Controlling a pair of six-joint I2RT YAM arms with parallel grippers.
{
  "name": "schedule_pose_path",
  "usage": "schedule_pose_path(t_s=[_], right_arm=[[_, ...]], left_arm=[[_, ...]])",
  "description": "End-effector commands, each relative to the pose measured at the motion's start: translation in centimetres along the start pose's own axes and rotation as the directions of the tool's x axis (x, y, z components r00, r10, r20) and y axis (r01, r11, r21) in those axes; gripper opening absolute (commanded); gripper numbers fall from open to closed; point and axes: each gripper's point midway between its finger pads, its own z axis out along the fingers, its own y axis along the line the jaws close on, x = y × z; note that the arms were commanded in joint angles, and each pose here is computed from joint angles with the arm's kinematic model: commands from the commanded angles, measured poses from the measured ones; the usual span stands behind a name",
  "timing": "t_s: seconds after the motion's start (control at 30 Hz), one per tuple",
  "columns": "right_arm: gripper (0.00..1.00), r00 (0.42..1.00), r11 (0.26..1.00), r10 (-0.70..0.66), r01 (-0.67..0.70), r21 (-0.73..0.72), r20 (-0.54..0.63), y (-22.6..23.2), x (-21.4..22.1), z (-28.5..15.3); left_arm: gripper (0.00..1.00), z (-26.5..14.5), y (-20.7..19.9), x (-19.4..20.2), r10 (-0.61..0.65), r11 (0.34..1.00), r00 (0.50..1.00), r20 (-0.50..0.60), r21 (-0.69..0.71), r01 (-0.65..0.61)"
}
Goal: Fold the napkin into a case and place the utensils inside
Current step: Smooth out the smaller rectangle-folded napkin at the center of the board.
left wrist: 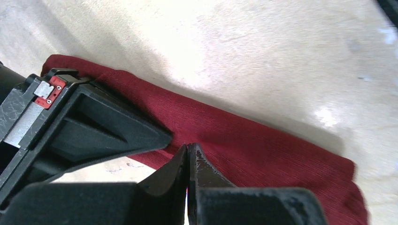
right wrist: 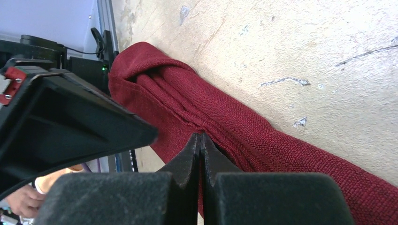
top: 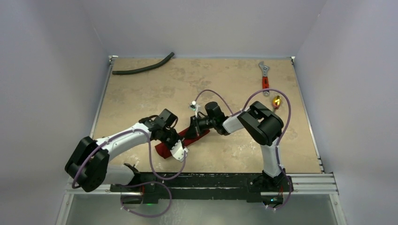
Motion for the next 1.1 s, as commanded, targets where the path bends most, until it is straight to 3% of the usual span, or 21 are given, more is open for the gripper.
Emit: schedule_pose_path(t_s=[0.0,0.23,0.47,0.77,1.07], right_arm=[[0.0,0.999,0.981,0.037,-0.033,0.193,-0.017,-4.0,1.5,-0.5],[0.0,1.0,0.956,0.016,-0.014,0.292,-0.006,-5.2,1.1,-3.0],[0.0,1.0,0.941,-0.01,0.012,0.338,-0.006,-5.8,0.8,-4.2],[0.0,0.99,0.986,-0.138,0.137,0.095,0.0,2.5,-2.3,0.2],[0.0,0.993,0.993,-0.116,0.115,-0.009,-0.038,4.4,-1.1,4.1]], left_arm=[[0.0,-1.5,-4.1,-1.4,-0.043,0.989,0.999,0.028,0.142,0.038],[0.0,-0.4,-7.2,1.8,-0.059,0.97,0.994,-0.089,0.232,0.078],[0.0,-0.4,-6.2,3.1,-0.106,0.978,0.99,-0.097,0.172,0.121],[0.0,0.0,-4.8,2.9,-0.112,0.987,0.991,-0.068,0.11,0.119],[0.0,0.0,-4.7,2.4,-0.103,0.992,0.994,-0.048,0.074,0.106]])
